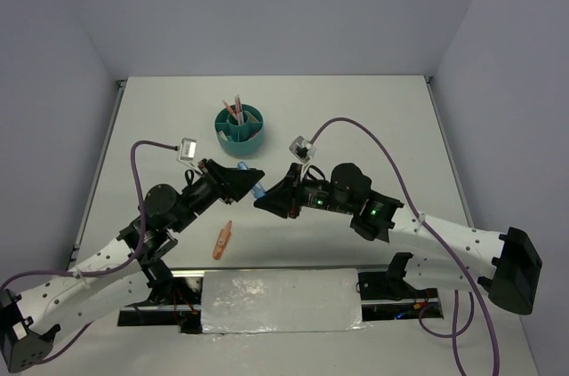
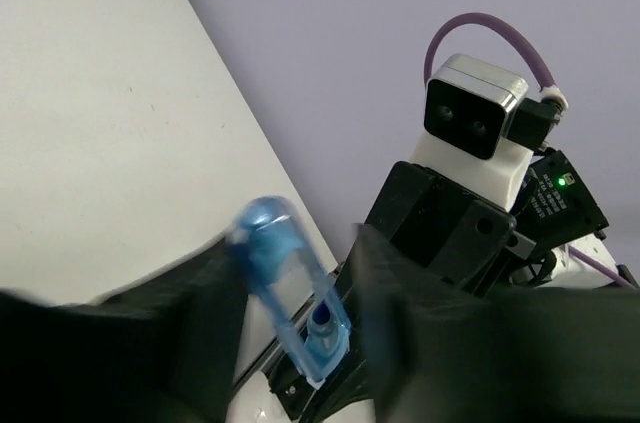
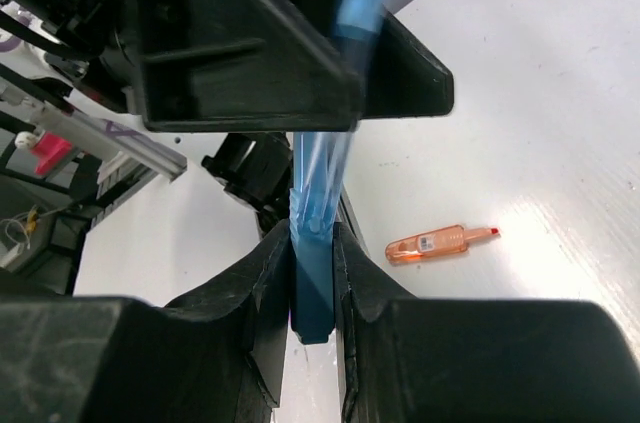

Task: Sort the stationery into containers
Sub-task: Close the pen cap on the pen.

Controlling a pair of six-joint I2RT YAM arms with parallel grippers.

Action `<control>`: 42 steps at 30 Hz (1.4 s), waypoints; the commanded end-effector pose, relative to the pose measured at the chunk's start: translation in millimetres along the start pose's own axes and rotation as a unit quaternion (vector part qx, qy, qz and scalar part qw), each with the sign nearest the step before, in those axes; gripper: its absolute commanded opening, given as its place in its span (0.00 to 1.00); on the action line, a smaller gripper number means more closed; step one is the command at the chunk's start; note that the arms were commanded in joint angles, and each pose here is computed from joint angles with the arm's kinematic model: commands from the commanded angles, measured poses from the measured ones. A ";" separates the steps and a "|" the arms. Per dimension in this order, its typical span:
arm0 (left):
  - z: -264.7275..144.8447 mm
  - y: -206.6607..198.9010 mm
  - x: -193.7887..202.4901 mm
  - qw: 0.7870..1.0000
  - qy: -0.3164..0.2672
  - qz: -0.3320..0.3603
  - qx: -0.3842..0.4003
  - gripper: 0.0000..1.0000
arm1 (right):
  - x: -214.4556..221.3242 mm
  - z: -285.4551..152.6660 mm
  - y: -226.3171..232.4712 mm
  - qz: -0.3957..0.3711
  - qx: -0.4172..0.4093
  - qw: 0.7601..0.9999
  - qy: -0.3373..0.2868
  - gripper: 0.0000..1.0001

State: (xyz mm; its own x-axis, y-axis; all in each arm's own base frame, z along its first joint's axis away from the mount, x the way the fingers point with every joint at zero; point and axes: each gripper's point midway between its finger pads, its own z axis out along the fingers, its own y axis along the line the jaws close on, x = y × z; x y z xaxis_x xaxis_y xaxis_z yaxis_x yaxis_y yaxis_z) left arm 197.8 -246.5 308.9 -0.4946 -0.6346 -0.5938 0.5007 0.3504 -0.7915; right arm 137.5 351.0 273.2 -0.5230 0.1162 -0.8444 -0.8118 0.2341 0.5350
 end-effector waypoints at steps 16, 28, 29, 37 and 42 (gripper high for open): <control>-5.3 -12.5 -6.2 0.997 -0.026 0.051 0.053 0.16 | -15.3 -20.0 28.0 0.006 -0.037 0.999 -0.025 0.00; -6.4 -18.0 7.3 0.994 -0.009 0.059 0.096 0.00 | -34.6 -28.7 49.4 -0.035 -0.083 0.994 -0.058 0.00; -5.8 -20.7 8.2 0.993 -0.008 0.056 0.105 0.00 | -42.7 -28.0 54.3 -0.039 -0.088 0.993 -0.065 0.00; -1.5 -12.1 50.9 0.987 0.069 0.038 0.139 0.00 | -90.5 -0.9 81.1 -0.097 -0.114 0.987 -0.062 0.00; -17.6 16.6 89.9 0.986 0.116 0.011 0.122 0.00 | -165.4 5.7 110.4 -0.161 -0.119 0.973 -0.114 0.00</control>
State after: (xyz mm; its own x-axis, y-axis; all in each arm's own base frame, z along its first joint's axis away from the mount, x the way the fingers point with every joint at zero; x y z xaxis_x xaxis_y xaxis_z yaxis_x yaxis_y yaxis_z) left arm 169.6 -254.0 355.3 -0.4028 -0.7098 -0.5779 0.7611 0.0910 -0.6423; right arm 138.4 364.4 341.5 -0.4428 0.0091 -0.8966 -0.8809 0.1821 0.4369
